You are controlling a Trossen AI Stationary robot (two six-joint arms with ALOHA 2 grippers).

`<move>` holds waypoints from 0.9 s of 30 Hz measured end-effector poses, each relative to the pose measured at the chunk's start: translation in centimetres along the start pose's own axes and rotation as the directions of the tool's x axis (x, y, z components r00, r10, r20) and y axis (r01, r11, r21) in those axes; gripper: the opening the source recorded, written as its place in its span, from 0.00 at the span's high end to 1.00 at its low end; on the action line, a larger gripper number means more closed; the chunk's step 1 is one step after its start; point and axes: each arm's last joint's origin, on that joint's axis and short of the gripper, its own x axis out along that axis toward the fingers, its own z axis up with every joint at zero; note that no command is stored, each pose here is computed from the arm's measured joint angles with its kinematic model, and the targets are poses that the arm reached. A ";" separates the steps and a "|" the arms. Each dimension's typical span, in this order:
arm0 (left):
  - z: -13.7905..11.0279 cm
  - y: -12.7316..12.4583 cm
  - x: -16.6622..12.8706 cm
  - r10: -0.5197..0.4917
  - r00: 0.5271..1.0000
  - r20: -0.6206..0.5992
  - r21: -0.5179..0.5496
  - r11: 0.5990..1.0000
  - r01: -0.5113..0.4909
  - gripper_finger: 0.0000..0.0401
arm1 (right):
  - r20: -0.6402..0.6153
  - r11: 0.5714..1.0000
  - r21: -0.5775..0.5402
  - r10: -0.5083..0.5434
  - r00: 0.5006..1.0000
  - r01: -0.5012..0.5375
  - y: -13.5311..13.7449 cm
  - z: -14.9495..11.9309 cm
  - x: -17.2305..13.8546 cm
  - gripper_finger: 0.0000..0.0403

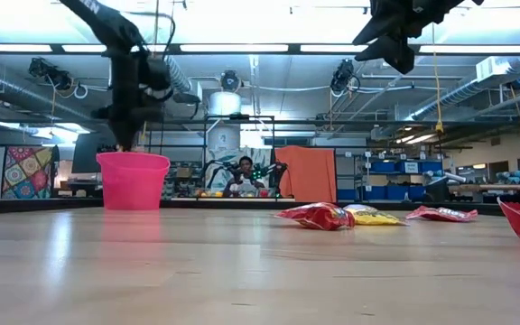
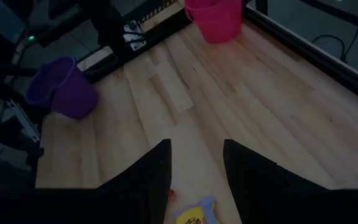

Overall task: Sort candy by brand, put in halloween buckets
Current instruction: Put the yellow candy into the pink bucket

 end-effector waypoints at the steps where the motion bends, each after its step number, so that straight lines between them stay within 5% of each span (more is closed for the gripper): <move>1: -0.1 0.1 0.5 0.003 1.000 -0.014 -0.016 1.000 -0.003 1.00 | 0.000 1.000 0.008 0.000 1.000 0.000 0.0 0.0 0.0 0.61; 19: 1.2 0.8 -0.7 0.016 0.998 0.063 -0.096 0.995 -0.010 0.69 | 0.000 1.000 0.017 0.001 1.000 -0.001 0.0 0.0 0.0 0.61; 27: 1.4 -3.5 -2.0 -0.192 0.973 0.129 -0.073 0.977 0.203 0.68 | -0.001 1.000 0.010 0.001 1.000 -0.001 0.0 0.0 0.0 0.61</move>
